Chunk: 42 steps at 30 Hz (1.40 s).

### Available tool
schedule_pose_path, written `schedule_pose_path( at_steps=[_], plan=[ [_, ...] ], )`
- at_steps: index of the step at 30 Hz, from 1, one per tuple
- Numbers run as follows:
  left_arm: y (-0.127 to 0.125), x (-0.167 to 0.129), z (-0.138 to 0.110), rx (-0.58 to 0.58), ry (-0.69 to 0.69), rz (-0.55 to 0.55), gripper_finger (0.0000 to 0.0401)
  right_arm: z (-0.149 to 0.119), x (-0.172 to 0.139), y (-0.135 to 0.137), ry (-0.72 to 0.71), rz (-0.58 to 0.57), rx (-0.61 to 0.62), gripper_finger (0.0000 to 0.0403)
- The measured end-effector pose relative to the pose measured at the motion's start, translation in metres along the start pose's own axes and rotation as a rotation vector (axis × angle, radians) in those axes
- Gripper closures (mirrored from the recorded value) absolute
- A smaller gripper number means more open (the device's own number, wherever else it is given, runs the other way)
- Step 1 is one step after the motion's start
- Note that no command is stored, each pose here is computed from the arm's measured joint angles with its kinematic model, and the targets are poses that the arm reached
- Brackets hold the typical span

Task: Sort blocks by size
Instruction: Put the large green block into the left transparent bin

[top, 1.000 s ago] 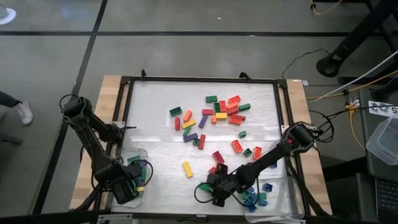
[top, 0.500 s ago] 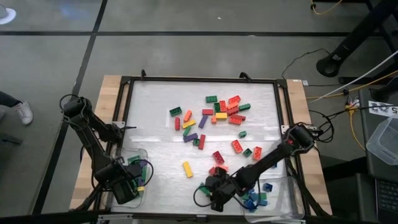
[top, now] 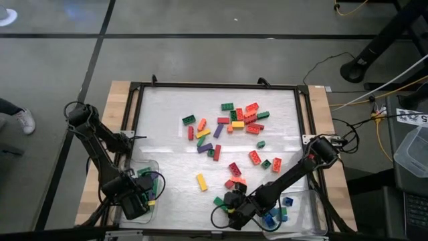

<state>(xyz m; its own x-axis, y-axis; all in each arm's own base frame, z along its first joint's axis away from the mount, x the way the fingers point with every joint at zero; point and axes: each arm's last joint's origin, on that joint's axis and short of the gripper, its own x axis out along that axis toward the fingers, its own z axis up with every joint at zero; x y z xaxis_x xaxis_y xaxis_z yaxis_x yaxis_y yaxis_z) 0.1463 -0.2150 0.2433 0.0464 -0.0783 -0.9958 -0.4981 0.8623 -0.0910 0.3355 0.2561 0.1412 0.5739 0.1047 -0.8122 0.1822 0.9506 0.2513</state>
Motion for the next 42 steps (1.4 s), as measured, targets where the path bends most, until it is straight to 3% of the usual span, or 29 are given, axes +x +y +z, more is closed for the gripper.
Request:
schedule_pose_path(
  at_steps=[11,18,20,27,33,36,42],
  plan=[
    [0.000,0.000,0.001,0.006,-0.011,-0.003,0.0232,-0.010,0.016,-0.003,0.004,-0.064,-0.013,0.0179],
    [-0.005,-0.001,0.006,0.006,-0.017,-0.053,0.0232,-0.009,0.016,-0.003,-0.003,-0.079,-0.021,0.0270],
    [-0.008,-0.004,0.007,0.021,-0.024,-0.081,0.0232,-0.009,0.017,-0.003,-0.013,-0.082,-0.036,0.0275],
    [-0.023,-0.017,0.015,0.089,-0.257,-0.196,0.0232,-0.001,0.018,-0.002,-0.041,-0.077,-0.075,0.0275],
    [-0.035,-0.023,0.022,0.226,-0.512,-0.259,0.0232,0.035,0.010,0.008,-0.130,-0.050,-0.188,0.0252],
    [-0.041,-0.027,0.026,0.347,-0.627,-0.258,0.0232,0.058,0.002,0.015,-0.180,-0.028,-0.271,0.0255],
    [-0.046,-0.029,0.031,0.645,-0.816,-0.103,0.0232,0.101,-0.019,0.024,-0.281,0.006,-0.416,0.0268]
  ],
)
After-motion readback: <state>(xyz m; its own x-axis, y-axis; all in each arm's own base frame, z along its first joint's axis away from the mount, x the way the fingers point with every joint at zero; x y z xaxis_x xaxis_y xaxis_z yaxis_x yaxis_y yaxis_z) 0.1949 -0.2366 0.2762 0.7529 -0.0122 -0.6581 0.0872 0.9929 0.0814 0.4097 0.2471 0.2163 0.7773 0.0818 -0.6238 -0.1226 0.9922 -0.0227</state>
